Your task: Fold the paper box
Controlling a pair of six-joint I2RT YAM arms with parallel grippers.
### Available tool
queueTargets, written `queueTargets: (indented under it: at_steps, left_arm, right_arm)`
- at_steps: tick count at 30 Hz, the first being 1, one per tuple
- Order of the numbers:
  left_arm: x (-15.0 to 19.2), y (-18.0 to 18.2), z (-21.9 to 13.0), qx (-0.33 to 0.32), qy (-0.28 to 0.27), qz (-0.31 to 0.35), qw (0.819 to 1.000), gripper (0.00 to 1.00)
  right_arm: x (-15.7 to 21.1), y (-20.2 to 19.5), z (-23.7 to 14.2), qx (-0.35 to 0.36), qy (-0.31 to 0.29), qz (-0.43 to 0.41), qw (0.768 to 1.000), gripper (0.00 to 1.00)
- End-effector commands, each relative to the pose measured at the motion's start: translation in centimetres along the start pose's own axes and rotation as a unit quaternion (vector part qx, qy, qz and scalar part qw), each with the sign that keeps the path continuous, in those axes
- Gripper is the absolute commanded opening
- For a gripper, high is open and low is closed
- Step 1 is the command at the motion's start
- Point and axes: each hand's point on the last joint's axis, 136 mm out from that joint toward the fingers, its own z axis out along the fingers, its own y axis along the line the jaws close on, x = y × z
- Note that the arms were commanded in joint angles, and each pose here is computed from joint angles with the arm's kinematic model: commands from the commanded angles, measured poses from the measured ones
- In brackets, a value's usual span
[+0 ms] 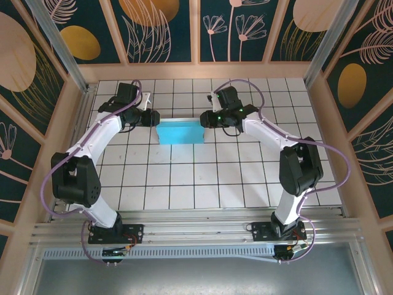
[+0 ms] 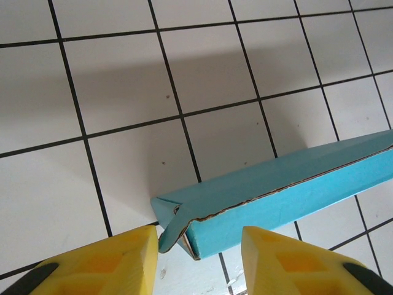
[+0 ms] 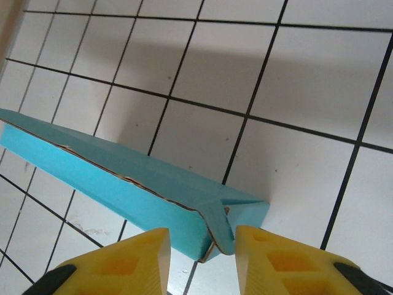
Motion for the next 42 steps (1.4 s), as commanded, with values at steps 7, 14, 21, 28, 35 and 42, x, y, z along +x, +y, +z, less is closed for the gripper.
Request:
queueTargets:
  at_steps: [7,14,21,28,35,42]
  left_arm:
    - [-0.2,0.5,0.8,-0.011,0.006,0.010,1.000,0.35]
    - [-0.4,0.4,1.1,-0.007,0.007,0.013,1.000,0.33]
    - [-0.7,0.4,1.1,-0.006,0.003,0.016,1.000,0.30]
    - [-1.0,0.3,1.0,-0.006,-0.001,0.016,1.000,0.26]
    - [-1.1,0.2,1.0,-0.003,-0.002,0.016,1.000,0.27]
    - [-1.0,0.2,1.0,-0.002,-0.001,0.016,1.000,0.27]
  right_arm:
    - [-1.3,-0.3,-0.4,0.002,-0.013,-0.013,1.000,0.24]
    - [-1.8,-0.1,-0.3,-0.003,-0.018,-0.018,1.000,0.23]
    - [-2.1,0.2,0.0,-0.010,-0.015,-0.019,1.000,0.21]
    - [-2.1,0.3,0.1,-0.012,-0.015,-0.020,1.000,0.16]
    - [-2.0,0.2,0.3,-0.011,-0.012,-0.018,1.000,0.22]
    - [-2.2,0.2,0.2,-0.012,-0.015,-0.019,1.000,0.16]
